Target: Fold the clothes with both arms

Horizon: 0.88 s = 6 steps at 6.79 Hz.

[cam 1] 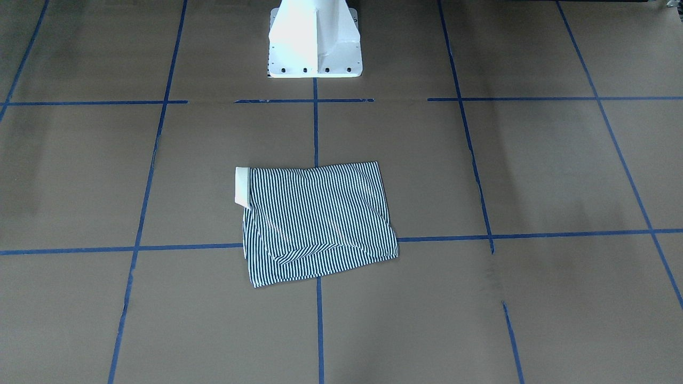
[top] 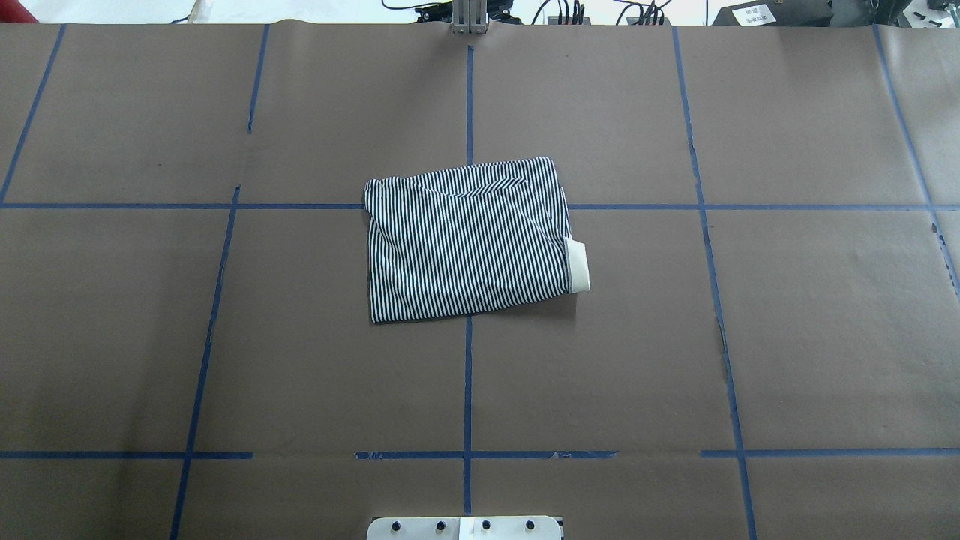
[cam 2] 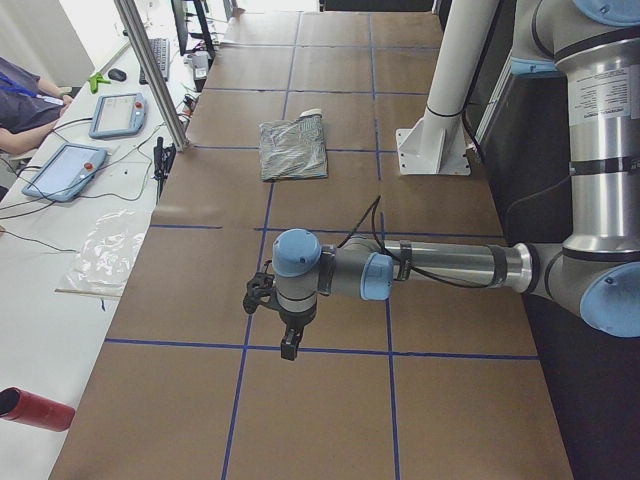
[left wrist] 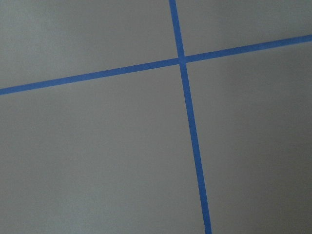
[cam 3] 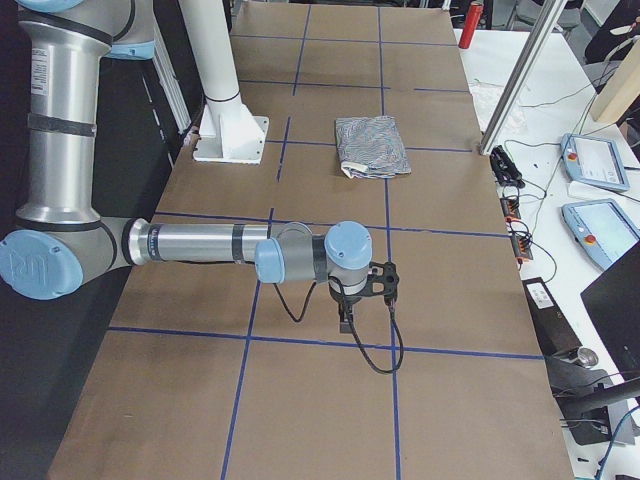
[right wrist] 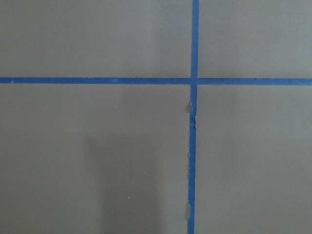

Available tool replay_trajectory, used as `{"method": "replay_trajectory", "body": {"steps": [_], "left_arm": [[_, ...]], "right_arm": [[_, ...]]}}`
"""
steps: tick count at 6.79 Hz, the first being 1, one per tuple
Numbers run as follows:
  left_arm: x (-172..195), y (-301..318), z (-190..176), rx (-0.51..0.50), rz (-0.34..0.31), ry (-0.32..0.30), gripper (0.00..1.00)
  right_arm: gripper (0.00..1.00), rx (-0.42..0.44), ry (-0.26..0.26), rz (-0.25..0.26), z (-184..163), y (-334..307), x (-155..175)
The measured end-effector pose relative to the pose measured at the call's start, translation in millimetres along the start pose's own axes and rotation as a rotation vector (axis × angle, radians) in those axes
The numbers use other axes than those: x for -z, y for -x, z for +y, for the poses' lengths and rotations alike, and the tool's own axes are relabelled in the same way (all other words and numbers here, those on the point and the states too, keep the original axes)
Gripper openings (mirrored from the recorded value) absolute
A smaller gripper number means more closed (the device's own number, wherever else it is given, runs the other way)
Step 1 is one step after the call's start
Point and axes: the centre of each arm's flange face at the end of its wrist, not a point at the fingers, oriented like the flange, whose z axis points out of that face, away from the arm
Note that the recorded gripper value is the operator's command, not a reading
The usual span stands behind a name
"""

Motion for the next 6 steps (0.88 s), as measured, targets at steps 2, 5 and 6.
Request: {"method": "replay_trajectory", "body": {"steps": [2, 5, 6], "left_arm": [[-0.5, -4.9, 0.8, 0.108, 0.056, 0.005, 1.0], [4.9, -10.9, -3.2, 0.109, 0.065, -0.009, 1.0], [5.8, -11.5, -4.6, 0.106, 0.062, -0.011, 1.0]], "right_arm": [[1.0, -0.005, 0.0, -0.001, -0.1, 0.0, 0.1], [1.0, -0.005, -0.001, 0.0, -0.2, 0.3, 0.4], [1.0, -0.003, -0.002, 0.0, -0.5, 0.7, 0.7]]}}
